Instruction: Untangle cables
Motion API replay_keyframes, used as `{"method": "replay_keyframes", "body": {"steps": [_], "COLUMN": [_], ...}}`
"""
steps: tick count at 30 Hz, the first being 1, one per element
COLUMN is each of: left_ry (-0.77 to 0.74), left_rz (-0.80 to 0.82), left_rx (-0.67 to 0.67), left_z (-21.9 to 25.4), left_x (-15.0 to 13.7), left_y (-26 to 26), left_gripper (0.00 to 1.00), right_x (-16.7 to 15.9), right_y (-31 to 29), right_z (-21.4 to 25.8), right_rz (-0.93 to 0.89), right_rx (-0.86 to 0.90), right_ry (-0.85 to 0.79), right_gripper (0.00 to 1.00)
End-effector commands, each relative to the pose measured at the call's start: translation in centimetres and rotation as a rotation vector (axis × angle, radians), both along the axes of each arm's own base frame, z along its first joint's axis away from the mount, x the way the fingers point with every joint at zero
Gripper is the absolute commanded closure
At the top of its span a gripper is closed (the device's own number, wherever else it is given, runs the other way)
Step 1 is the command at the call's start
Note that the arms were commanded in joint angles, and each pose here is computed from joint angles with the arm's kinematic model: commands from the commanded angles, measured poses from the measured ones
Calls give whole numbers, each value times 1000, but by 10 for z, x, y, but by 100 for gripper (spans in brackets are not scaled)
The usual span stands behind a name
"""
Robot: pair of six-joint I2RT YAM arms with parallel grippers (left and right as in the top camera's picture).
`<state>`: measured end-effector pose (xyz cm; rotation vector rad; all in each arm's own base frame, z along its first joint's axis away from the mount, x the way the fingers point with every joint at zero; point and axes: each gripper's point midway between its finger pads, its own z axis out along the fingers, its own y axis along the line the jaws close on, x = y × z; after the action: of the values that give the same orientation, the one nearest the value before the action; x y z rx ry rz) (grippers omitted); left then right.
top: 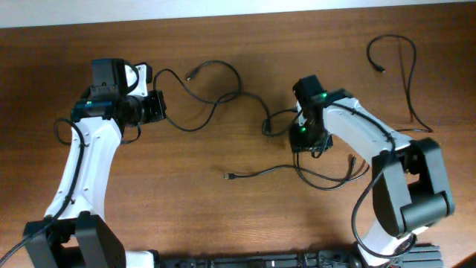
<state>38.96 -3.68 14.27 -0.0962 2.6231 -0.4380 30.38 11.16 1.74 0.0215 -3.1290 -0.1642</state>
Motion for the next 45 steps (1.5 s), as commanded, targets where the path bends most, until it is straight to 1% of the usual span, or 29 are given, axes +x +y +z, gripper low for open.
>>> {"method": "replay_keyframes", "body": {"steps": [1, 3, 5, 7, 10, 12, 14, 16, 17, 20, 21, 22, 23, 26, 27, 28, 30, 31, 33, 36, 38, 40, 41, 42, 43, 45], "left_ry": [-33, -33, -33, -34, -33, -34, -34, -33, -33, -23, -12, 6, 15, 49, 61, 67, 72, 69, 68, 69, 69, 69, 66, 64, 59, 49], "left_rz": [-17, -17, -17, -17, -17, -17, -17, -17, -17, -31, -45, -65, -72, -95, -101, -105, -111, -112, -111, -111, -111, -112, -113, -118, -128, -155], "left_rx": [8, 9, 8, 8, 8, 8, 8, 8, 8, 7, 8, 8, 11, 14, 14, 13, 14, 14, 14, 14, 14, 13, 11, 5, -3, -14], "left_z": [10, 10, 10, 10, 10, 10, 10, 10, 10, 6, 2, -5, -9, -22, -26, -30, -32, -31, -31, -31, -31, -31, -31, -30, -29, -28], "left_x": [1, 1, 1, 1, 1, 1, 1, 1, 1, 0, 0, 0, 0, -1, -1, -1, -1, 0, 0, 0, 0, 0, 0, 0, 1, 1], "left_y": [-1, -1, -1, -1, -1, -1, -1, -1, -1, -7, -12, -20, -23, -32, -34, -36, -38, -38, -38, -38, -38, -38, -39, -41, -45, -55], "left_gripper": [100, 100, 100, 100, 100, 100, 100, 100, 100, 100, 100, 100, 100, 100, 100, 100, 100, 100, 100, 100, 100, 100, 100, 100, 100, 100], "right_x": [-8, -9, -9, -10, -14, -12, -1, 15, 22, 51, 62, 81, 89, 110, 115, 115, 111, 108, 106, 93, 80, 76, 78, 85, 94, 111], "right_y": [-3, -3, -3, -4, 4, 16, 39, 58, 61, 61, 53, 30, 16, -50, -85, -123, -176, -199, -232, -280, -310, -325, -324, -316, -302, -271], "right_z": [-22, -24, -25, -25, -24, -20, 0, 38, 56, 141, 171, 209, 226, 282, 303, 322, 343, 348, 345, 327, 309, 286, 275, 265, 261, 258], "right_rz": [-37, -37, -38, -86, -86, -40, 49, 117, 140, 256, 260, 235, 215, 93, 15, -102, -284, -355, -432, -577, -683, -716, -721, -714, -663, -530], "right_rx": [-70, -73, -73, -78, -30, 37, 179, 308, 333, 331, 289, 170, 98, -198, -337, -469, -637, -692, -725, -753, -758, -677, -587, -472, -358, -178], "right_ry": [1, -3, -2, 6, 30, 28, 10, -25, -45, -176, -237, -344, -396, -562, -612, -651, -689, -695, -672, -595, -536, -485, -475, -475, -487, -514], "right_gripper": [57, 63, 74, 82, 96, 96, 96, 96, 96, 96, 96, 96, 96, 96, 96, 96, 96, 96, 96, 96, 96, 96, 95, 86, 60, 46]}}
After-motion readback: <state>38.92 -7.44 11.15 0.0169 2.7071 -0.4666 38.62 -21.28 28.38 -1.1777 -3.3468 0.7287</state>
